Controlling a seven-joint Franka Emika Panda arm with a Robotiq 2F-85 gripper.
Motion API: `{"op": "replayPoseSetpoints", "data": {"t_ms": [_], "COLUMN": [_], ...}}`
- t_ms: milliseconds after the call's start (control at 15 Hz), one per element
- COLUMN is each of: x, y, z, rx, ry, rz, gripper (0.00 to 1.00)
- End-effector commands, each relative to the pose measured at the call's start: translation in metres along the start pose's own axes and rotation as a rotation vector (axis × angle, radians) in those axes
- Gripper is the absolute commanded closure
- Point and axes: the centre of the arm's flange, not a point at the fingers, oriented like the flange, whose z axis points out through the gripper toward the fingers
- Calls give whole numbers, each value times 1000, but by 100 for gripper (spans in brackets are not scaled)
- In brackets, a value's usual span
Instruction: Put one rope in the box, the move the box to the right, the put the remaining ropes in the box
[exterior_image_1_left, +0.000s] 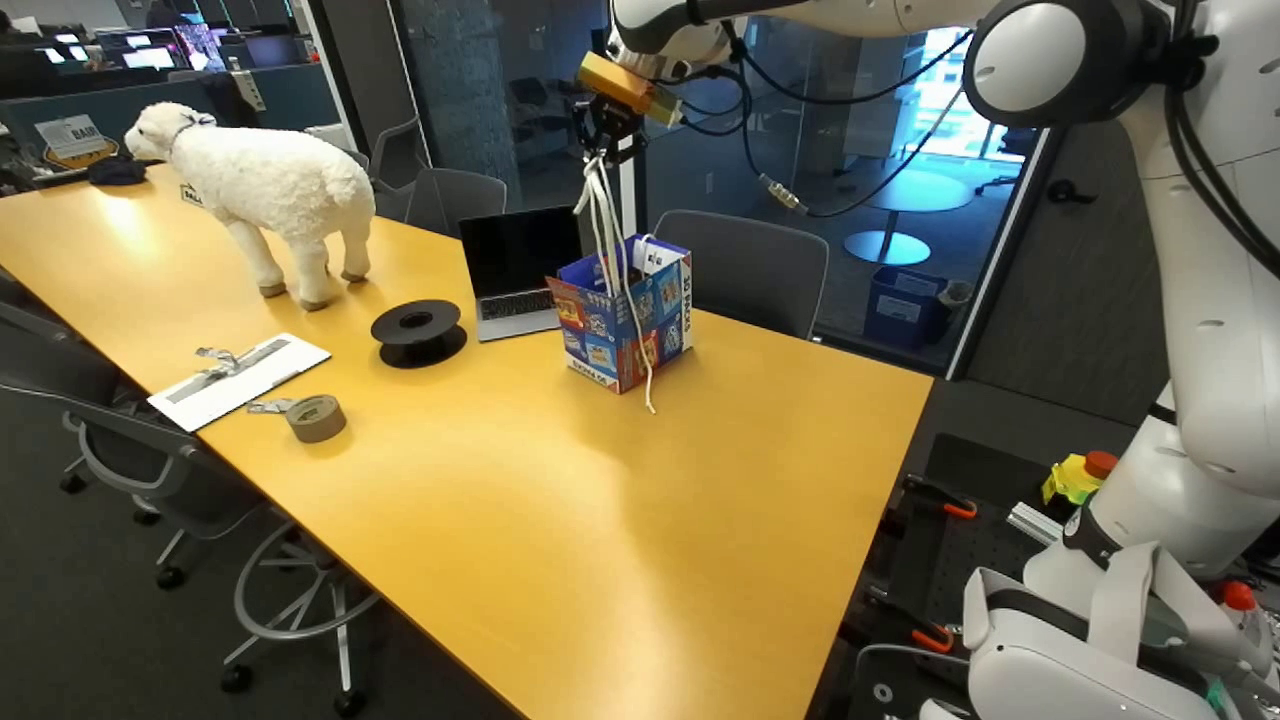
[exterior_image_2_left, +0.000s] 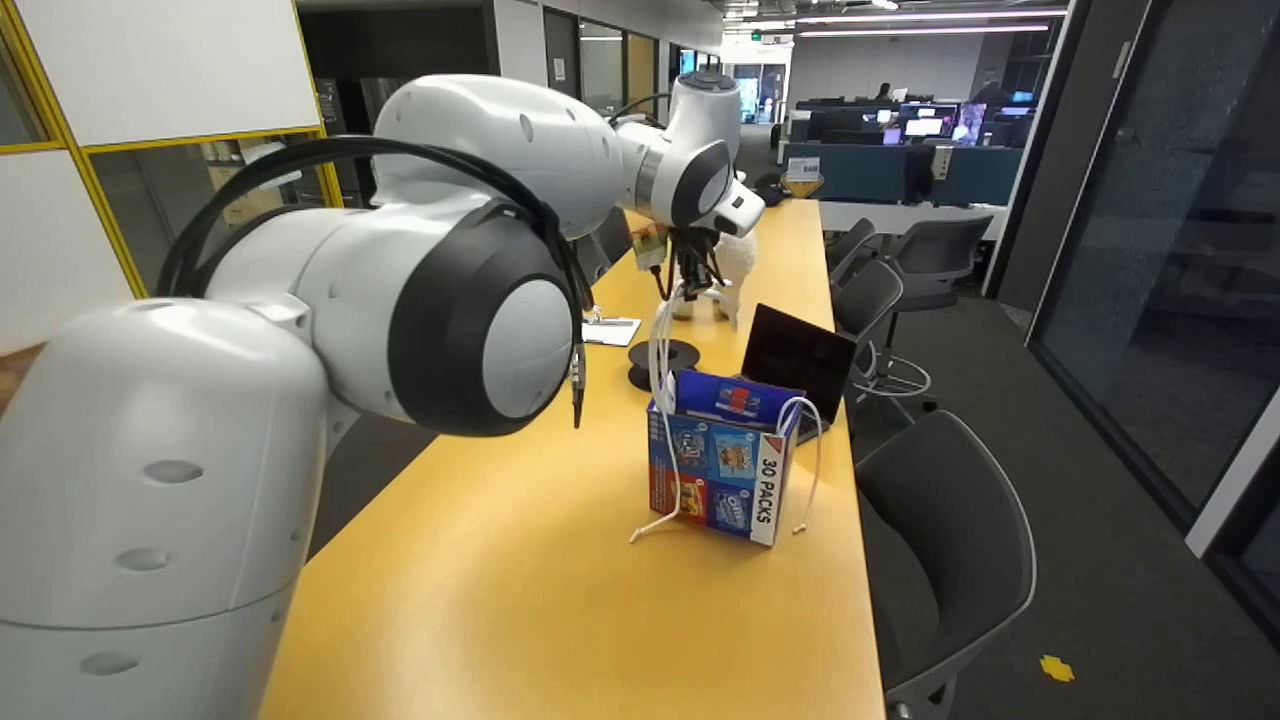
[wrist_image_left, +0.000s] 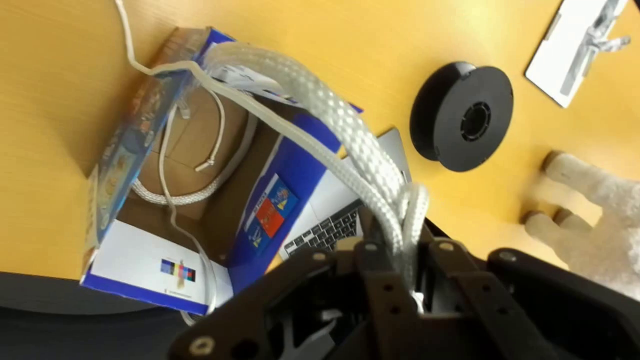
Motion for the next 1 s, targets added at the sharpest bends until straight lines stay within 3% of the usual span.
{"op": "replayPoseSetpoints", "data": {"t_ms": [0,400,800,933], "x": [7,12,17,21], "y": [-8,-2,5,5], "z": [8,32,84,97], "rx": [-67,-166,-248,-266], "ry": [-74,-131,-187,-171], "rz": [-54,-74,-66,-38], "gripper": [93,93,93,93]}}
